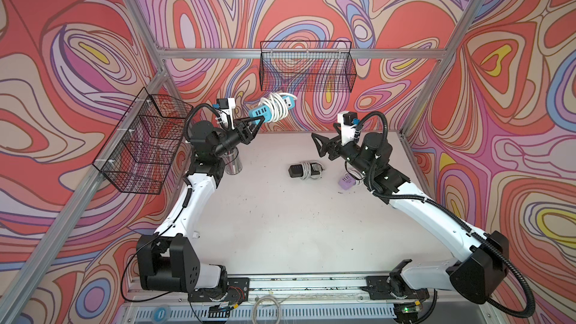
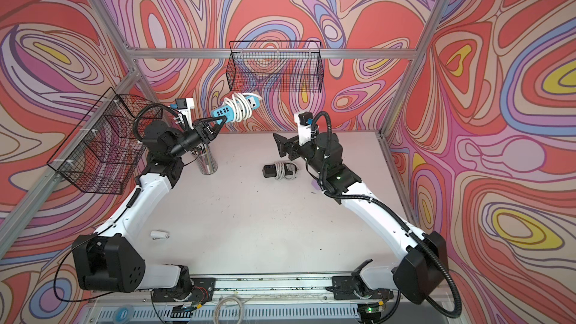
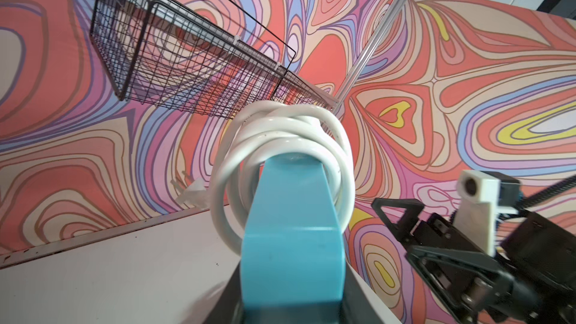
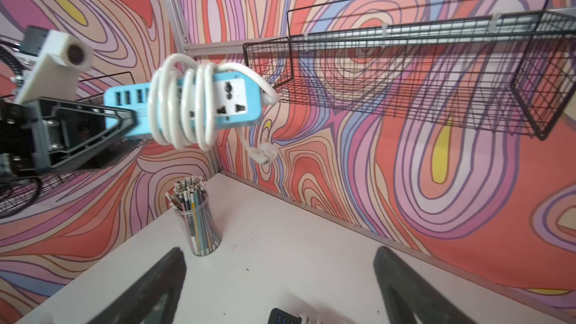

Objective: Unwrap the cord wrapped around the power strip
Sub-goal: Unwrap the power cord from the power strip.

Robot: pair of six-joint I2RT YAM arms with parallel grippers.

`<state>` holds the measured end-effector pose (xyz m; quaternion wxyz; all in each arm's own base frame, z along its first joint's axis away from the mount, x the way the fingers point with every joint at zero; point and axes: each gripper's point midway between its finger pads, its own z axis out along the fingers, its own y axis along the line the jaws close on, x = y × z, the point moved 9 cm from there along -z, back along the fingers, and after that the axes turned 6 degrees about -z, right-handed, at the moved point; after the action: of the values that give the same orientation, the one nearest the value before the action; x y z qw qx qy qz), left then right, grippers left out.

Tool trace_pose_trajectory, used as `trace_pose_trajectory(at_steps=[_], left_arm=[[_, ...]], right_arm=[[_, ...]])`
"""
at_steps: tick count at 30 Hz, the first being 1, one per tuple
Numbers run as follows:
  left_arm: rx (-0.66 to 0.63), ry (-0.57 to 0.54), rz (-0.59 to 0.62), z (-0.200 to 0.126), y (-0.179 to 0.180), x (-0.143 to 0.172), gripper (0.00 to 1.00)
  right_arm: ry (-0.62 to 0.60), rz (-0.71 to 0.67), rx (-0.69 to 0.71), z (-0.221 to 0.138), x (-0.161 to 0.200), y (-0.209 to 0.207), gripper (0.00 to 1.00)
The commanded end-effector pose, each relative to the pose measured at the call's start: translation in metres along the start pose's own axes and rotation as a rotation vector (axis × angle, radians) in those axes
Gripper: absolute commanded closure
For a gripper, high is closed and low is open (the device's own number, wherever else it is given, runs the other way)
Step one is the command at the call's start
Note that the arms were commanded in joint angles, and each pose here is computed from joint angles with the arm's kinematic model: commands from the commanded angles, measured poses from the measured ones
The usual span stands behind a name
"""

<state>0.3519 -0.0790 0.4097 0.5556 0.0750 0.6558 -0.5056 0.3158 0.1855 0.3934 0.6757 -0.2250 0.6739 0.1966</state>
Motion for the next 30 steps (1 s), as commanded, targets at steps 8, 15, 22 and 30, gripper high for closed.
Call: trace_pose_trajectory(at_steps=[8,15,22,30], left_arm=[[0.271,0.054,0.092,0.005,-0.038,-0.021,1.0],[0.347,0.073,0.087,0.004,-0.048,-0.025,1.0],[0.407,0.09,0.067,0.008,-0.054,-0.025,1.0],[0.467,0.121,0.039,0.016,-0.061,-0.02,1.0]], right_arm=[[0.022,-0.002,-0.312,0.015,-0.008,-0.008,0.02],[-0.045,0.061,-0.462,0.032,0.006,-0.018,0.02],[-0.125,0.072,-0.585,0.044,0.012,-0.015,0.03],[-0.227,0.067,-0.613,0.051,0.01,-0.016,0.05]])
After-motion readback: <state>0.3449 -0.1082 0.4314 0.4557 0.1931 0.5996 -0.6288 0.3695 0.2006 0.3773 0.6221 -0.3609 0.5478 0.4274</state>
